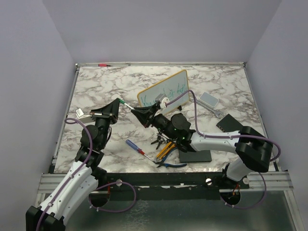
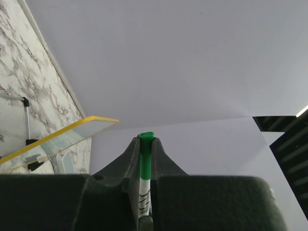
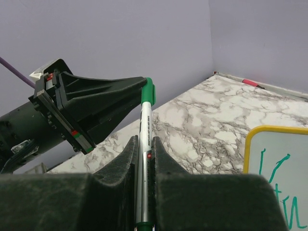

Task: Write a sentence on the whiteboard
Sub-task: Close the whiteboard marker at the center of the board.

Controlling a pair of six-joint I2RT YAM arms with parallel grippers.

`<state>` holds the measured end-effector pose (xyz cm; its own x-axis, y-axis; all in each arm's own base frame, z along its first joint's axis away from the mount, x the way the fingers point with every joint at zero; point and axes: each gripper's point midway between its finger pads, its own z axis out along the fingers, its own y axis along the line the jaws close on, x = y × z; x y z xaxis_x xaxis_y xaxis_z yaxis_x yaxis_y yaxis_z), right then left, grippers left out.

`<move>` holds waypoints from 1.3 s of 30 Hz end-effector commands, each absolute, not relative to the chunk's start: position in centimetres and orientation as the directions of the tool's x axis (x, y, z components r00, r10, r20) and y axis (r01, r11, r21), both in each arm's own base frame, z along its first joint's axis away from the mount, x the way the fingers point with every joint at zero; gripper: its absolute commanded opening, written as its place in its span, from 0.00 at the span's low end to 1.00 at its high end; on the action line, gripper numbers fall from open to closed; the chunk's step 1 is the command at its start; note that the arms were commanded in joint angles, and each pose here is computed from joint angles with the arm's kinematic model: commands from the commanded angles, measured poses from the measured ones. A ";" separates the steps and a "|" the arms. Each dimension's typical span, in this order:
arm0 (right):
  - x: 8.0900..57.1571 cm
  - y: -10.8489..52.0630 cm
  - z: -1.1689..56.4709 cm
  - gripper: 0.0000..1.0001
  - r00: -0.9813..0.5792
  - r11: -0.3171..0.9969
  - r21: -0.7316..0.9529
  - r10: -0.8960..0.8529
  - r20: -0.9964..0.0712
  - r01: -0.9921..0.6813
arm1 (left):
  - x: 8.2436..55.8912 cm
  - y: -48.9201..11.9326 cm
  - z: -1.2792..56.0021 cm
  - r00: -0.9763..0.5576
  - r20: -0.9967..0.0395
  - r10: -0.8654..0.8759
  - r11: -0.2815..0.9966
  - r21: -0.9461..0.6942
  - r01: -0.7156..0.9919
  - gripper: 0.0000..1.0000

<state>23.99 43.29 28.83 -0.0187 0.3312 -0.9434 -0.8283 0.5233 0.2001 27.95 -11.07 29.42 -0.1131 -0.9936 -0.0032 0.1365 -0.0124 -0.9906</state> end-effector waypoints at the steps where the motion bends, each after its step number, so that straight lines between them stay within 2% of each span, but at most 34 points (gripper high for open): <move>1: 23.6 44.3 29.9 0.01 0.014 0.509 0.170 0.338 -0.941 -0.844 | 27.3 -12.9 29.0 -0.213 -0.029 -0.977 0.001 -0.991 0.133 0.00; 39: 26.6 47.3 30.2 0.01 -0.012 0.585 0.194 0.300 -0.954 -0.788 | 25.6 -14.2 31.8 -0.290 -0.122 -0.949 0.046 -0.966 0.255 0.00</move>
